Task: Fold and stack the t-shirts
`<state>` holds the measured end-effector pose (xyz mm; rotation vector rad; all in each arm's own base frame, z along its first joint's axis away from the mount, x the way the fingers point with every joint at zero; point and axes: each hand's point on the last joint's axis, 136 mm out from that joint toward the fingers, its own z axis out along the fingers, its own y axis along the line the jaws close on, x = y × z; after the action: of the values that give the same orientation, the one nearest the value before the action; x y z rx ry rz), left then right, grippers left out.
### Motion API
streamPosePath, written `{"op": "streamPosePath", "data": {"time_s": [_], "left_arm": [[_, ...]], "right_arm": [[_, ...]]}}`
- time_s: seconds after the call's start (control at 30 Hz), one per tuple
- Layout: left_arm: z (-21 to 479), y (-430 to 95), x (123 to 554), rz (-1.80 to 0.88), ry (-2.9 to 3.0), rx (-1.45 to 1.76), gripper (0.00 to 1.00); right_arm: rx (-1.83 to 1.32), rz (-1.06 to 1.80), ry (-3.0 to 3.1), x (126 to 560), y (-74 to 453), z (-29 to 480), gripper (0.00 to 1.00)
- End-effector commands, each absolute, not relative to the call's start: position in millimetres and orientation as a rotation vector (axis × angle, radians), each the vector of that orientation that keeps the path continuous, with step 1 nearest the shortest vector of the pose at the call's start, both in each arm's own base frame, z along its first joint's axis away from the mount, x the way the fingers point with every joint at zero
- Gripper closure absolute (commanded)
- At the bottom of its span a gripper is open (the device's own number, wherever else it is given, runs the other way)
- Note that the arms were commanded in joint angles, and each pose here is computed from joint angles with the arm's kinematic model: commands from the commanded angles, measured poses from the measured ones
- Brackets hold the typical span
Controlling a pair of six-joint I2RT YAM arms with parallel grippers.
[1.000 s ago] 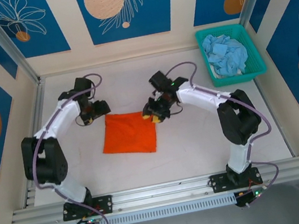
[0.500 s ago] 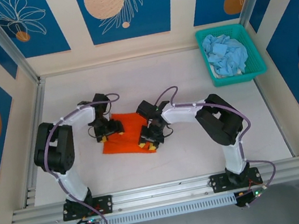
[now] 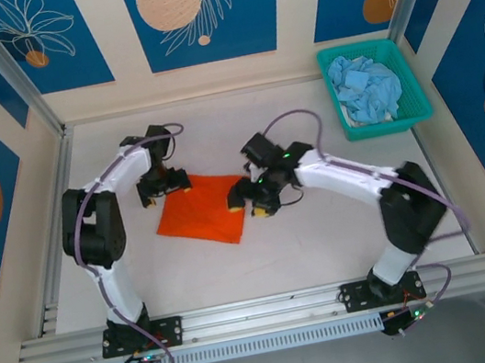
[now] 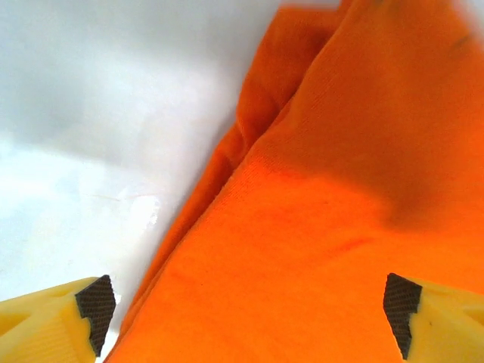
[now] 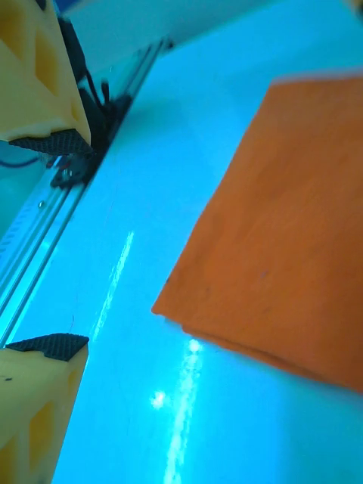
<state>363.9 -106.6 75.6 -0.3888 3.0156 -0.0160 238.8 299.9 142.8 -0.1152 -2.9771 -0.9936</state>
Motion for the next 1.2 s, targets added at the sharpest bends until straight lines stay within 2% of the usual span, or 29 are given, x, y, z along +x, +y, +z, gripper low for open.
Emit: {"op": "streamPosePath", "data": {"time_s": [0.0, 0.1, 0.23, 0.37, 0.53, 0.63, 0.9, 0.93, 0.97, 1.0, 1.17], "left_arm": [[138.5, -126.8, 356.3, -0.007, 2.923, -0.306, 0.05], [142.8, -172.5, 338.5, -0.053, 2.963, -0.154, 0.03], [106.1, -215.7, 313.7, -0.082, 3.062, -0.016, 0.03], [50.5, -215.6, 296.1, 0.095, 3.193, 0.07, 0.03], [7.5, -178.0, 299.9, 0.372, 3.26, 0.01, 0.01], [-1.0, -153.4, 317.8, 0.341, 3.267, -0.096, 0.02], [1.0, -90.1, 422.8, 0.314, 3.172, -0.145, 0.05], [-1.2, -85.0, 433.8, 0.308, 3.169, -0.134, 0.09], [-2.6, -83.6, 447.4, 0.251, 3.169, -0.135, 0.18], [-2.6, -81.3, 460.2, 0.203, 3.166, -0.155, 0.21], [12.7, -55.8, 511.7, 0.22, 3.072, -0.153, 0.17]], "right_arm": [[-0.053, -1.02, -3.045, 232.6, 267.4, 161.5, 0.33], [-0.1, -1.029, -3.065, 233.4, 242.1, 160.9, 0.33], [-0.18, -1.043, -3.056, 235.5, 218.5, 153.9, 0.33], [-0.261, -1.038, -3.036, 236.0, 201.7, 150.4, 0.34], [-0.297, -0.994, -3.107, 239.4, 182.3, 160.3, 0.34], [-0.351, -0.92, -3.133, 239.7, 167.9, 164.4, 0.34], [-0.492, -0.76, -3.255, 239.5, 129.1, 188.6, 0.34], [-0.505, -0.742, -3.264, 240.0, 125.9, 191.7, 0.34], [-0.521, -0.719, -3.272, 240.7, 122.0, 194.9, 0.34], [-0.532, -0.703, -3.279, 241.2, 119.4, 197.7, 0.34], [-0.592, -0.641, -3.287, 246.0, 110.1, 206.7, 0.34]]}}
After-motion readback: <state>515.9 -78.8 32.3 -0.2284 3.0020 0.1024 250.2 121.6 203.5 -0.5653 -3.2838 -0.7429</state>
